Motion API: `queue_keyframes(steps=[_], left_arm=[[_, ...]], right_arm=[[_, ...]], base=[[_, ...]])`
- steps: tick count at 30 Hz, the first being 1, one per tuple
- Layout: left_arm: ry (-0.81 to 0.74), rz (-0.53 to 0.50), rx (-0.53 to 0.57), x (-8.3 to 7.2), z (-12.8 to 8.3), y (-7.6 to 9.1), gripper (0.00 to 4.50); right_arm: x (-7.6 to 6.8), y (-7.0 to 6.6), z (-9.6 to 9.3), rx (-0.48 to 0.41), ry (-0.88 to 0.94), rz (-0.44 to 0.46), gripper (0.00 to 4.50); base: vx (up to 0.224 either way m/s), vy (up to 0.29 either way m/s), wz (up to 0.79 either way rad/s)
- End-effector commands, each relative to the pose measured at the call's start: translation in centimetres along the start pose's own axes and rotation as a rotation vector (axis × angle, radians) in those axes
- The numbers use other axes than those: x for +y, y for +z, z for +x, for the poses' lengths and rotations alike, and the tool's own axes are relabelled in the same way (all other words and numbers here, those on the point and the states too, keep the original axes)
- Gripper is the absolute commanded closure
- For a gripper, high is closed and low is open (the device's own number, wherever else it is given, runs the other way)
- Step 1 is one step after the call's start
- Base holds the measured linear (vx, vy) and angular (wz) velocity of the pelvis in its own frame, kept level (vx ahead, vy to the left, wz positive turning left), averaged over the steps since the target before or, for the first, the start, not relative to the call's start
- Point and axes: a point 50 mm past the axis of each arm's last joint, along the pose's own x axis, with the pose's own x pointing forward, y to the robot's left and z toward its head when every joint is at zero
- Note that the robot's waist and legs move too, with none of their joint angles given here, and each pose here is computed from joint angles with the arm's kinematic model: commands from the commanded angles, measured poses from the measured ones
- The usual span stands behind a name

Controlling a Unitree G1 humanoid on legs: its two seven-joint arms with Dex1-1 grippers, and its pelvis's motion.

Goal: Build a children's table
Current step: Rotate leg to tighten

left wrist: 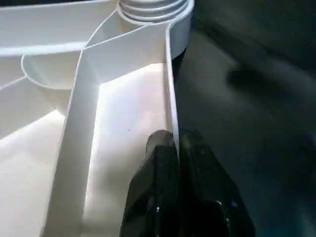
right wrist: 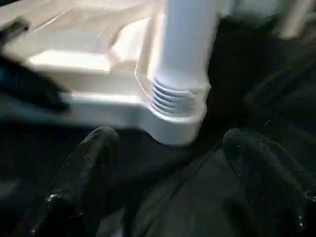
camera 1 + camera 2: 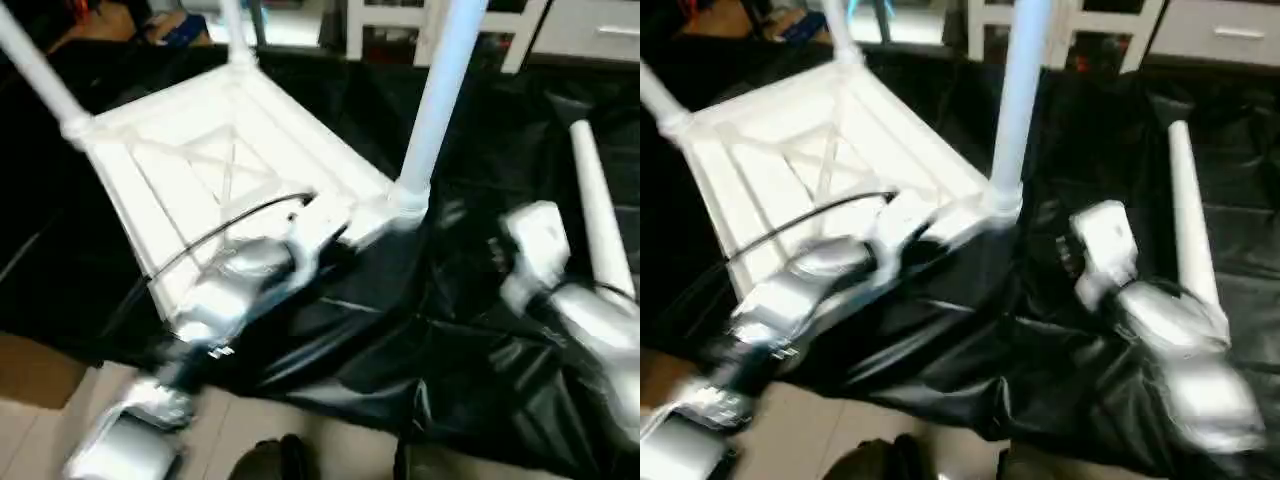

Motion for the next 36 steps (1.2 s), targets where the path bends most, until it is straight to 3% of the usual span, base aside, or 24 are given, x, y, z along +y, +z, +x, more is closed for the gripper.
queue_keyframes(steps=[1,8,15,16,30,36], left_arm=[[-0.230,0.135,-0.066,-2.4,0.2,1.6,4.50],[-0.388,0.190,-0.055,-4.4,-0.6,0.6,4.50],[-0.397,0.212,-0.074,-4.6,-0.4,0.8,4.50],[-0.398,0.213,-0.077,-4.6,-0.4,0.9,4.50],[-0.397,0.220,-0.085,-4.6,-0.3,1.0,4.50],[-0.396,0.185,-0.081,-4.8,-0.3,0.9,4.50]], right_arm=[[0.0,1.0,-0.6,-0.024,0.093,-0.029,0.73],[-0.1,1.9,-1.9,0.016,0.304,-0.041,0.73],[-0.3,1.6,-1.6,0.058,0.408,-0.070,0.73],[-0.4,1.5,-1.6,0.061,0.413,-0.067,1.00],[-0.6,1.0,-1.5,0.114,0.520,-0.024,2.09],[-1.1,0.0,-0.7,0.125,0.395,0.013,2.54]], base=[[0.000,0.000,0.00],[0.000,0.000,0.00],[0.000,0.000,0.00],[0.000,0.000,0.00],[0.000,0.000,0.00],[0.000,0.000,0.00]])
